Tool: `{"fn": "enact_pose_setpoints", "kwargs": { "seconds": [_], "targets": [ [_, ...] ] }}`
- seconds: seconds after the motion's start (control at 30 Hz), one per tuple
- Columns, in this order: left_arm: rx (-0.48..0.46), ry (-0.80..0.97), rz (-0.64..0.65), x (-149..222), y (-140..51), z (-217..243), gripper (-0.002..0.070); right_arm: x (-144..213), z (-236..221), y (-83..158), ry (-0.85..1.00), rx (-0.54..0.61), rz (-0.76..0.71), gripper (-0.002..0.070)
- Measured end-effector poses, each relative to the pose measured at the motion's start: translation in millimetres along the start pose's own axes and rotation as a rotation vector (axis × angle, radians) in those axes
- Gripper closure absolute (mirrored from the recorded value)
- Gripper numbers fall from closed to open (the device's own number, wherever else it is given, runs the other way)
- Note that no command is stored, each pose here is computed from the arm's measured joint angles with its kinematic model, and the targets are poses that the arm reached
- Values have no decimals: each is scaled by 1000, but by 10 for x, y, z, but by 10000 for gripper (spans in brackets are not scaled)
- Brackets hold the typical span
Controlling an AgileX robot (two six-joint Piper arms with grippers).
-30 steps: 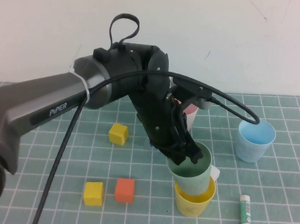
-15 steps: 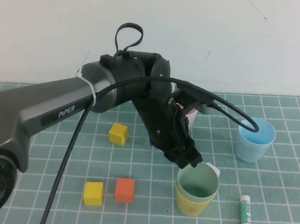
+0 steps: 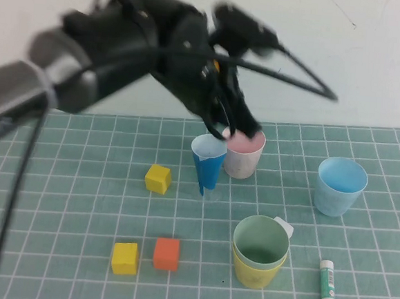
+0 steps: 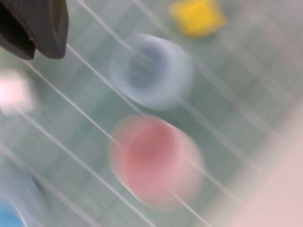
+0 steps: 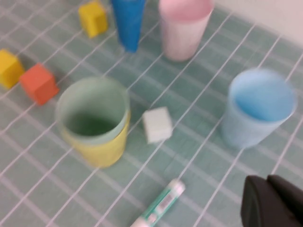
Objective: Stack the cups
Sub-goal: Pick up the blue cup
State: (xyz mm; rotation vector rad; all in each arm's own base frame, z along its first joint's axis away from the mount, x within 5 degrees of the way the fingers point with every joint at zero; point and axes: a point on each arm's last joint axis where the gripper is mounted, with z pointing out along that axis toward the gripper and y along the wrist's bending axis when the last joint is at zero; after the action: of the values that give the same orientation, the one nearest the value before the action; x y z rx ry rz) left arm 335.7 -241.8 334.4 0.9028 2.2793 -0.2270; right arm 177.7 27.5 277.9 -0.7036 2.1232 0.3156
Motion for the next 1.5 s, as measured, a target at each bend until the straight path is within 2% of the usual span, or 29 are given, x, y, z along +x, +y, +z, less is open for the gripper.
{"fn": "enact_pose_setpoints", "kwargs": {
  "seconds": [0.13,0.33,0.47,0.63,0.7,0.83,0.97,1.1,1.2,1.3,1.43,1.5],
  "targets": [
    [-176,-205,-8,-156,151,-736,668,-324,115,-265,-7,0,-7,679],
    [-284,-387,-33,-18,204,-1667,672,-585,582,-722,53,-70,31,668],
    [-329,-416,-57,323,198,-1901,673,-620,913,-979,90,-94,58,592],
    [-379,-390,-83,813,183,-2007,673,-591,1332,-1166,154,-167,66,358],
    [-393,-376,-83,995,173,-2015,673,-580,1515,-1189,185,-194,49,300],
    [-396,-346,-77,1311,136,-1983,673,-500,1926,-1177,299,-228,-15,260],
    [-394,-351,-93,1486,114,-2020,673,-448,2136,-1256,375,-190,-49,251],
    [-394,-353,-94,1541,107,-2028,674,-370,2262,-1317,408,-180,-40,251],
    [-392,-354,-104,1544,106,-2021,674,-283,2346,-1328,432,-190,-26,301],
    [-389,-360,-113,1540,105,-2022,675,-226,2406,-1337,444,-195,-19,411],
    [-388,-361,-115,1540,105,-2022,675,-284,2458,-1397,424,-178,-30,605],
    [-391,-352,-117,1548,108,-2020,675,-415,2441,-1425,398,-176,-48,643]
  ]
}}
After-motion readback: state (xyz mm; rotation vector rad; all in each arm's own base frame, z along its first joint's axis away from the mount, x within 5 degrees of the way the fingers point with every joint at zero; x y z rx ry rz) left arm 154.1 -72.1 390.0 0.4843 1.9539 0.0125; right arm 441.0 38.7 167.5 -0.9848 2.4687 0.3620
